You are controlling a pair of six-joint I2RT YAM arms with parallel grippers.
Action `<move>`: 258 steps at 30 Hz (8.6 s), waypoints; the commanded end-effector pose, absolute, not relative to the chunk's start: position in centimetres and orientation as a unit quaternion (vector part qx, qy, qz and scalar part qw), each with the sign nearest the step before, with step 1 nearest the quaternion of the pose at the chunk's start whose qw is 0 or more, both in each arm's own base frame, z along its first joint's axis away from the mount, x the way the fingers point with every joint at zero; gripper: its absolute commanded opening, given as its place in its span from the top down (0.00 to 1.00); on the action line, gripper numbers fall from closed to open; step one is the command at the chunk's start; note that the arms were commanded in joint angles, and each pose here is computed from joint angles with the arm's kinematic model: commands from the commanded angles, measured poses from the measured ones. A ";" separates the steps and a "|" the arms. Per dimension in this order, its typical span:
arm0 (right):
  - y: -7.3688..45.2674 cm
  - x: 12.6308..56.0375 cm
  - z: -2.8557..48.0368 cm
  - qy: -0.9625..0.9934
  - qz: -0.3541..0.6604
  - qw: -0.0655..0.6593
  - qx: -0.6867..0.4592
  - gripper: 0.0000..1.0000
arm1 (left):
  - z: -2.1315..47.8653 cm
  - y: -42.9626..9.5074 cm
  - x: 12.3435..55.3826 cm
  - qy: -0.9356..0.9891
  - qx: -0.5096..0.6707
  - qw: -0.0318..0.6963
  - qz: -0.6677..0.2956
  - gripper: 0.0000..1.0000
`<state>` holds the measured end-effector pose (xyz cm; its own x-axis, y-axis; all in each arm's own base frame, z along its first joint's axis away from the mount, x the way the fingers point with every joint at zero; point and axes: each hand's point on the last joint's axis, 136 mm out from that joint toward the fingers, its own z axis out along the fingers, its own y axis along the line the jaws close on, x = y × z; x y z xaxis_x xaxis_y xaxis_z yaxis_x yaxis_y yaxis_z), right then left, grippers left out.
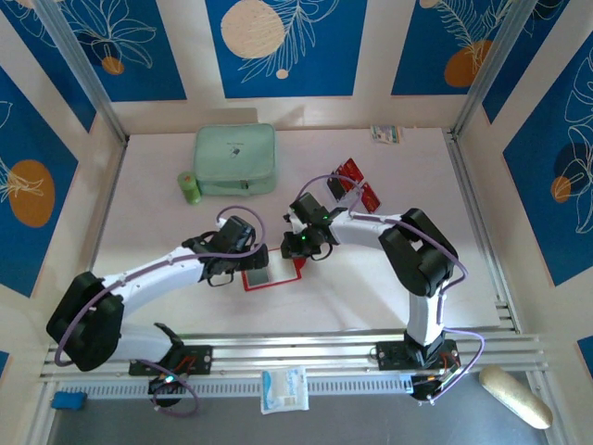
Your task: Put the credit cards into the card holder
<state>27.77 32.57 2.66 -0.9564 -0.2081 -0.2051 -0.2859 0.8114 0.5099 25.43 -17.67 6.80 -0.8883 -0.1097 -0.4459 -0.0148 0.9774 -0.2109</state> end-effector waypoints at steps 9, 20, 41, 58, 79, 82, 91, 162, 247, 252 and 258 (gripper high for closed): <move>32.8 27.3 1.1 0.950 0.279 0.044 -0.129 0.90 | 6.6 -19.1 25.8 0.966 -0.031 0.233 -0.110 0.00; 34.4 26.4 1.2 0.940 0.323 0.026 -0.108 0.92 | 5.8 -19.9 25.6 0.967 -0.022 0.226 -0.112 0.00; 35.0 26.0 1.4 0.933 0.347 0.014 -0.091 0.93 | 2.5 -19.8 24.5 0.973 -0.017 0.209 -0.093 0.00; 33.7 27.3 3.8 0.930 0.356 0.049 -0.078 0.63 | 1.7 -18.2 23.6 0.975 -0.021 0.207 -0.072 0.00; 32.8 28.4 5.4 0.931 0.345 0.072 -0.099 0.95 | 5.7 -19.4 24.4 0.963 -0.021 0.242 -0.119 0.00; 32.5 28.6 5.2 0.936 0.325 0.072 -0.116 0.99 | 6.5 -19.8 24.5 0.961 -0.022 0.243 -0.128 0.00; 31.9 29.2 3.6 0.946 0.278 0.070 -0.152 1.00 | 6.6 -20.2 24.2 0.965 -0.008 0.244 -0.100 0.00; 33.5 27.8 3.8 0.927 0.365 0.037 -0.080 0.59 | 3.7 -18.5 23.2 0.967 0.009 0.252 -0.025 0.00; 24.9 38.3 14.5 0.949 0.252 0.168 -0.090 0.49 | 5.6 -16.9 25.3 0.959 0.008 0.282 0.027 0.00; 22.1 40.4 13.7 0.965 0.167 0.179 -0.098 0.51 | 4.8 -15.2 24.2 0.960 -0.006 0.276 0.042 0.00; 19.9 42.6 13.2 0.973 0.092 0.185 -0.107 0.51 | 4.5 -14.0 23.7 0.961 -0.013 0.272 0.053 0.00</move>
<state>42.48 22.01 14.22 -0.9033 -0.1098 -0.4147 -0.2362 0.9342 0.2672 23.92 -15.39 4.37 -0.8547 0.0216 -0.5186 -0.0173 0.9974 0.0700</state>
